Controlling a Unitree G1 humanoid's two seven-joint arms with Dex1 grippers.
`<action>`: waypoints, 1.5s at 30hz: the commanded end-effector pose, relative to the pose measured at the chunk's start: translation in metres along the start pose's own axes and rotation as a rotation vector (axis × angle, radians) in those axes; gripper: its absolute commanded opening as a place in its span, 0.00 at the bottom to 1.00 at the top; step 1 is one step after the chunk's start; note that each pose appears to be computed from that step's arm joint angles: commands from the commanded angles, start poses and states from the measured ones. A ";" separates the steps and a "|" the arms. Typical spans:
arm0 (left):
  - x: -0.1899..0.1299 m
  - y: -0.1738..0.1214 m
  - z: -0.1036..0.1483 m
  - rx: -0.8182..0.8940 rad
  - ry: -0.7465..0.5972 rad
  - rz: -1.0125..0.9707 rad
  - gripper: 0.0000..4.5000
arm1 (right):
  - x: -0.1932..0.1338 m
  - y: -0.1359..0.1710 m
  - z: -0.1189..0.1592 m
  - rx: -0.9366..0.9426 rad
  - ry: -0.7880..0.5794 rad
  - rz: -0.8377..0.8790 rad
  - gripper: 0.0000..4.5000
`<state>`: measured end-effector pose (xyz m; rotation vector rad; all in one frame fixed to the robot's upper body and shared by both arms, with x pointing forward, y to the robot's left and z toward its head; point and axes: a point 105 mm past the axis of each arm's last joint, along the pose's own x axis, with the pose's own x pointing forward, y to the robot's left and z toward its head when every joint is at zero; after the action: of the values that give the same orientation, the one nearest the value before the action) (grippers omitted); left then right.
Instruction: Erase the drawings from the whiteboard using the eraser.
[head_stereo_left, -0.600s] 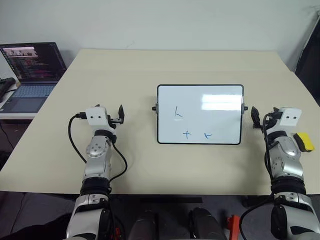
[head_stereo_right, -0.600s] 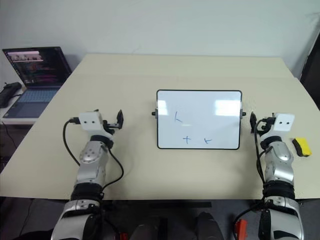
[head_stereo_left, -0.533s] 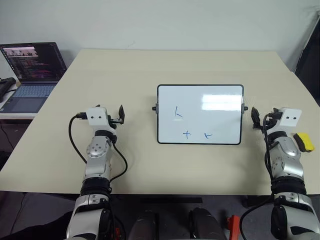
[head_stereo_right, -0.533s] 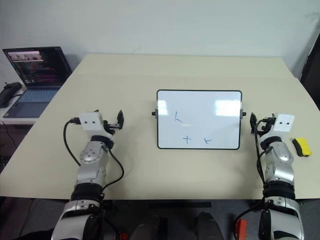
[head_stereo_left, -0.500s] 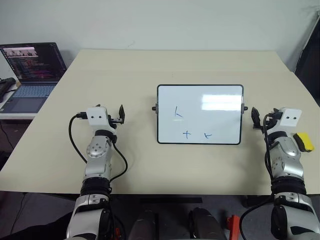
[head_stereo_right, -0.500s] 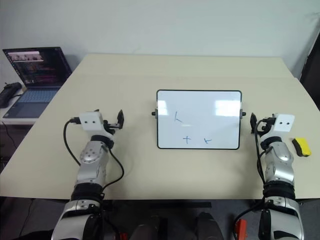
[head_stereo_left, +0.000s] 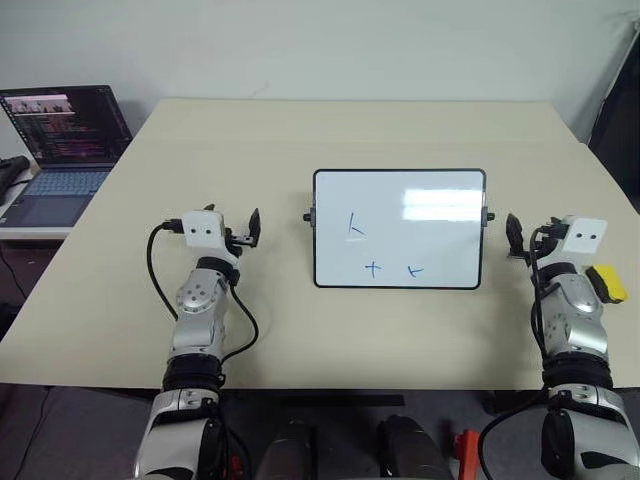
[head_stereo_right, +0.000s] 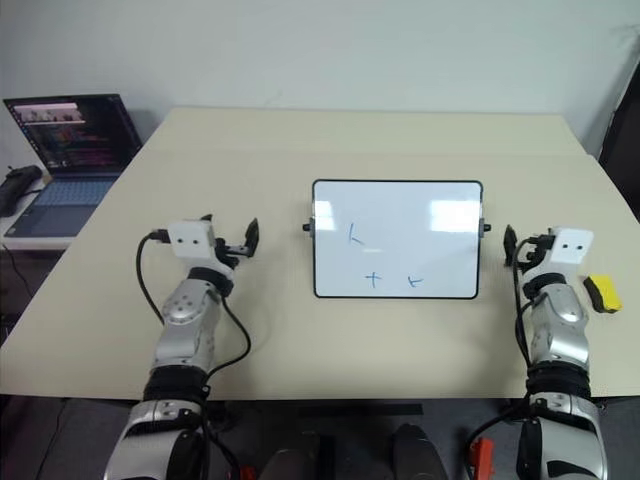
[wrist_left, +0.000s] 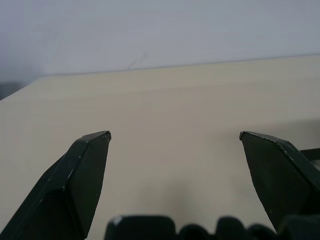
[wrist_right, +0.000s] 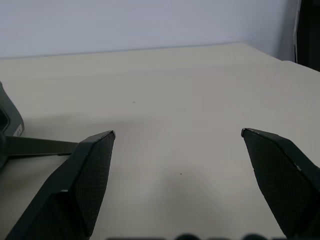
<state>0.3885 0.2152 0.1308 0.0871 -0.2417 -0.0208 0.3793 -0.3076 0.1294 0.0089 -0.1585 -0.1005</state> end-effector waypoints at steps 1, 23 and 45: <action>-0.012 -0.006 0.002 0.048 -0.028 0.001 1.00 | -0.004 -0.007 0.011 -0.011 -0.039 -0.013 0.99; -0.010 -0.001 0.036 -0.003 -0.097 -0.242 1.00 | -0.014 -0.014 0.058 -0.038 -0.018 0.069 0.99; -0.063 -0.217 0.084 -0.243 0.113 -1.501 1.00 | -0.062 -0.125 0.047 -0.063 0.562 0.013 0.99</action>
<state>0.3076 0.0040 0.1745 -0.0513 0.0265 -1.4944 0.3003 -0.4233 0.1494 0.0036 0.4255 -0.1074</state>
